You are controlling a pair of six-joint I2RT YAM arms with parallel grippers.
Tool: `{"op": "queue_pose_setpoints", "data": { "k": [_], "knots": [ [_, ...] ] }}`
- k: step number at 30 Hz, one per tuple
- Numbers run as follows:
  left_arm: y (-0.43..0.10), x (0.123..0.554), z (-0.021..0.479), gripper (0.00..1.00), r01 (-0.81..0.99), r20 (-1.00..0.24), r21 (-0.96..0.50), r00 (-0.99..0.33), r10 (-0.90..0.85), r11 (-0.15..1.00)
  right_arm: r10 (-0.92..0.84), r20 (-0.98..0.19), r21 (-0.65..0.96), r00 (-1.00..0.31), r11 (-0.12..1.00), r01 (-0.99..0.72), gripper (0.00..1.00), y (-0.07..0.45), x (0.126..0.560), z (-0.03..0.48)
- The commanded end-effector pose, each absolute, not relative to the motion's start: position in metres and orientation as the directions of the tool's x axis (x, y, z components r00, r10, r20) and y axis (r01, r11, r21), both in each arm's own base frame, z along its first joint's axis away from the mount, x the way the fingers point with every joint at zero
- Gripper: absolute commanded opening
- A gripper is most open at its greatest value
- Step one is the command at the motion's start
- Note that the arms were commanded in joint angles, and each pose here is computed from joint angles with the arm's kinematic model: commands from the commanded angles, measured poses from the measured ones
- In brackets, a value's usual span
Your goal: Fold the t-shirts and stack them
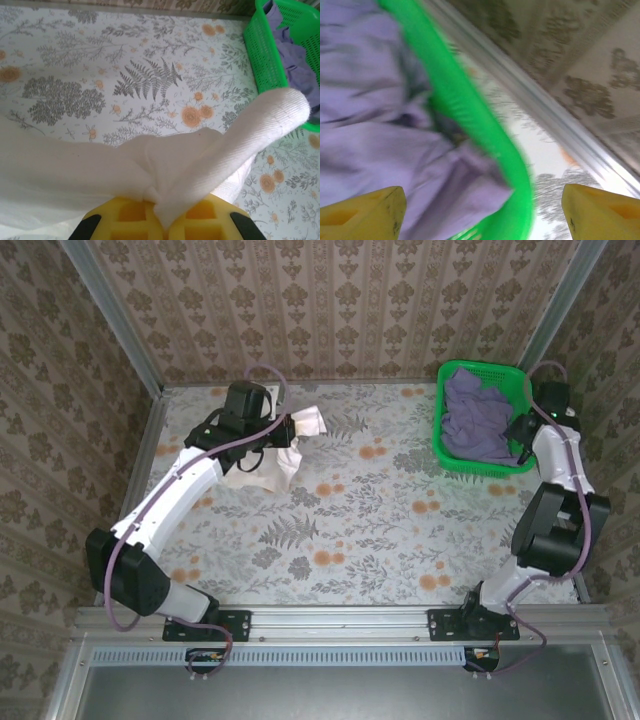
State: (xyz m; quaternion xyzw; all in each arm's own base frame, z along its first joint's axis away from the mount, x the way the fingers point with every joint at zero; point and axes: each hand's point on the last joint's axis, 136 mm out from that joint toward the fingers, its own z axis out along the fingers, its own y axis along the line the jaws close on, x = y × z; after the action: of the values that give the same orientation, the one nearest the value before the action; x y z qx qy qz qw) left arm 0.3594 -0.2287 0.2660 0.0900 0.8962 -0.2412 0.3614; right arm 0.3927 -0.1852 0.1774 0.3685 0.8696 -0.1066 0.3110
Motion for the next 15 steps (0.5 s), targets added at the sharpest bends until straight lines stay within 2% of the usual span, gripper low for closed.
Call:
{"op": "queue_pose_setpoints", "data": {
  "k": [1, 6, 11, 15],
  "knots": [
    [-0.216, 0.361, 0.256, 0.0, 0.272, -0.638, -0.403, -0.768, -0.056, 0.874, 0.502, -0.688, 0.144, -0.524, 0.802, 0.58, 0.82, -0.109, 0.414, 0.219],
    [-0.2, 0.367, 0.248, 0.0, 0.21, -0.6, -0.433, -0.793, -0.107, 0.877, 0.424, -0.635, 0.16, -0.646, 0.89, 0.427, 0.78, -0.015, 0.432, 0.196],
    [-0.198, 0.363, 0.24, 0.0, 0.193, -0.573, -0.45, -0.811, -0.116, 0.872, 0.28, -0.549, -0.054, -0.788, 0.928, 0.367, 0.78, 0.01, 0.431, 0.156],
    [-0.194, 0.36, 0.227, 0.0, 0.17, -0.544, -0.462, -0.83, -0.127, 0.87, 0.216, -0.474, -0.066, -0.853, 0.958, 0.28, 0.74, 0.024, 0.439, 0.129]
  ]
}}
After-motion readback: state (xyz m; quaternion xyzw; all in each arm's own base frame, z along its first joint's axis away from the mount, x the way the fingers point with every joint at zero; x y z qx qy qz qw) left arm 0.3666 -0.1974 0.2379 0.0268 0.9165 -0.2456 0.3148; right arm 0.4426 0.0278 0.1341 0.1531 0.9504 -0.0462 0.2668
